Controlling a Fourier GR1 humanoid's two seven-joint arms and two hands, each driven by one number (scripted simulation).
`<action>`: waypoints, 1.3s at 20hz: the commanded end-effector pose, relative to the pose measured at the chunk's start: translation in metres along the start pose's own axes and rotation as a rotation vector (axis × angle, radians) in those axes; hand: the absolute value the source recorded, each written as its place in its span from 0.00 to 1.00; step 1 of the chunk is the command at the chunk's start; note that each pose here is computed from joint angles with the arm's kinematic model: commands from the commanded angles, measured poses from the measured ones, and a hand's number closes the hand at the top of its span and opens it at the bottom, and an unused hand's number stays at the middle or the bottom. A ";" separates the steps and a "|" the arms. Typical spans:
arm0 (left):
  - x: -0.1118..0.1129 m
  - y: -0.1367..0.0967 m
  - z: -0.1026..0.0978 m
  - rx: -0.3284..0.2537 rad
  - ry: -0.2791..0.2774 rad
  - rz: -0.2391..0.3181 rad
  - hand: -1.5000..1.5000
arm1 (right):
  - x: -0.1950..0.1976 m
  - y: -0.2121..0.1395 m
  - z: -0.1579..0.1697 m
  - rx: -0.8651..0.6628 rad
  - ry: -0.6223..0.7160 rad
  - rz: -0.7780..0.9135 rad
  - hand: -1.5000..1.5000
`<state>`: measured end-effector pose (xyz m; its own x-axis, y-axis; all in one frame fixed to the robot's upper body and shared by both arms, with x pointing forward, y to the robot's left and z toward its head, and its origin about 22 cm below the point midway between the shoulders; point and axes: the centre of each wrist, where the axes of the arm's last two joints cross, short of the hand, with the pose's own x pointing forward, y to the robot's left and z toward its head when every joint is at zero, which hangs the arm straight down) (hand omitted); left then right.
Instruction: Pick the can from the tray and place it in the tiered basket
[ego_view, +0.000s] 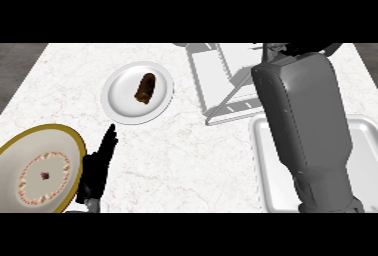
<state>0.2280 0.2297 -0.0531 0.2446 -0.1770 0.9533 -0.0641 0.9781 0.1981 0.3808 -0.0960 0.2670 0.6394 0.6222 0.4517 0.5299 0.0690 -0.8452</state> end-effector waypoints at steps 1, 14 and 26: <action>-0.001 0.002 0.001 0.001 -0.001 -0.006 0.50 | 0.012 0.021 -0.002 0.037 0.240 0.020 1.00; 0.003 -0.001 -0.002 -0.008 -0.006 0.009 0.50 | -0.020 0.061 -0.039 0.117 0.357 -0.280 0.00; 0.001 -0.006 0.000 -0.014 -0.001 -0.003 0.50 | -0.024 0.062 -0.041 -0.090 0.294 -0.723 0.00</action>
<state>0.2298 0.2300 -0.0516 0.2382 -0.1778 0.9548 -0.0593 0.9786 0.1971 0.4201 -0.1492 0.2104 0.3738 0.3791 0.8465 0.7937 0.3415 -0.5035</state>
